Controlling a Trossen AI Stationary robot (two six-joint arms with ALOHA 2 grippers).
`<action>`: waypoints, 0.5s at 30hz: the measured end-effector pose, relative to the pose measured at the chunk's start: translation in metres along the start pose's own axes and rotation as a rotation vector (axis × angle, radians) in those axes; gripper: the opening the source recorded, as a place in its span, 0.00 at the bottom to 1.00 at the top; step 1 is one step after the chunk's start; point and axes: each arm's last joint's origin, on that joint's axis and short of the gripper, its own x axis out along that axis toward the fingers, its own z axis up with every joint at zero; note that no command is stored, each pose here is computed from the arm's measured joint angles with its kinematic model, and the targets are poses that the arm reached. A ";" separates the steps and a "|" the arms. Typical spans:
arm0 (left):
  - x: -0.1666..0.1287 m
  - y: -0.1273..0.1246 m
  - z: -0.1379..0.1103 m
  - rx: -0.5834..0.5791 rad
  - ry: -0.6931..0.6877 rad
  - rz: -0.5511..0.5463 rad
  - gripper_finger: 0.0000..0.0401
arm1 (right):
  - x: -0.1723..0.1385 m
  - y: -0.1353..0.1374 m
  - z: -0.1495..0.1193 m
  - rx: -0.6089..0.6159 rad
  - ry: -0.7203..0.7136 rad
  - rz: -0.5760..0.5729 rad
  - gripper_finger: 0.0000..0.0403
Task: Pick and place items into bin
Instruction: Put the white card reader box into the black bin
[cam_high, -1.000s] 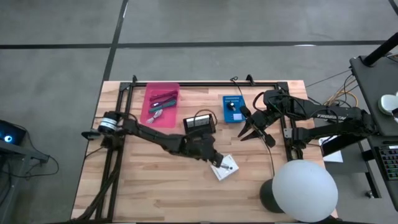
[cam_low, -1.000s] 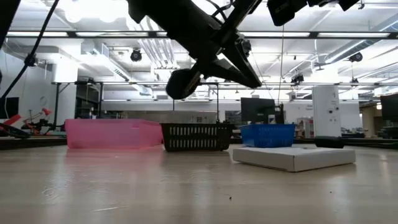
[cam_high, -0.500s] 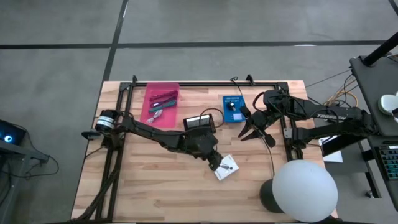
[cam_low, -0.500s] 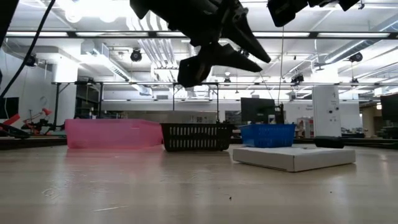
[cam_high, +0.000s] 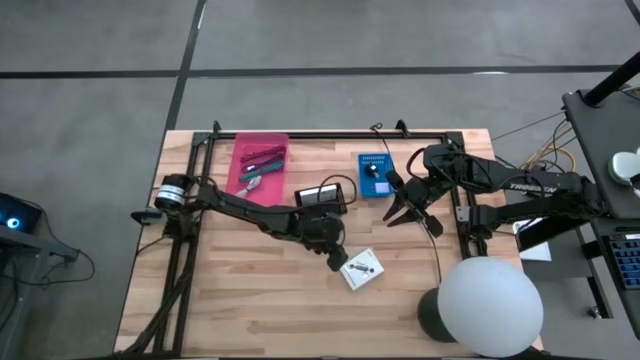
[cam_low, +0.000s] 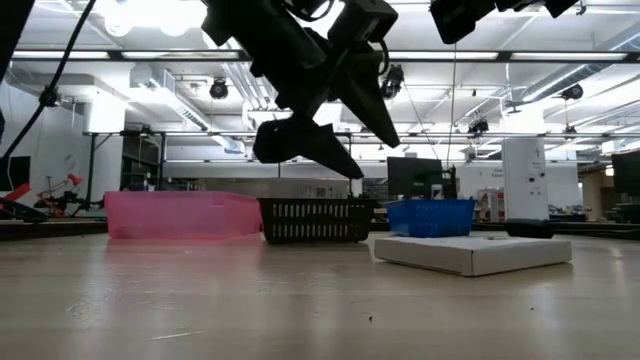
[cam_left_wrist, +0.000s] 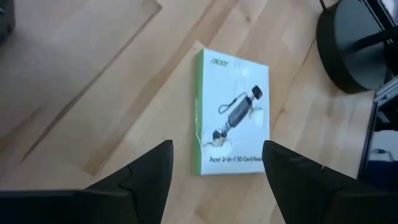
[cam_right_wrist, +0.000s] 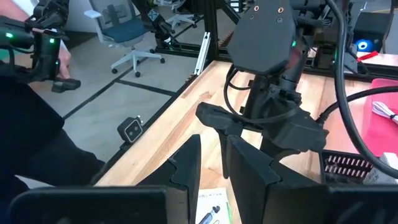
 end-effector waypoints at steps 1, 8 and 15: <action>0.002 0.001 -0.001 0.000 0.009 -0.003 0.57 | 0.000 0.000 0.000 0.000 0.000 0.000 0.17; 0.026 0.004 -0.006 -0.002 0.094 -0.016 0.57 | 0.000 0.000 0.000 -0.005 0.000 0.000 0.17; 0.037 0.006 -0.007 -0.004 0.102 -0.011 0.57 | 0.000 0.000 0.000 -0.001 0.003 0.000 0.17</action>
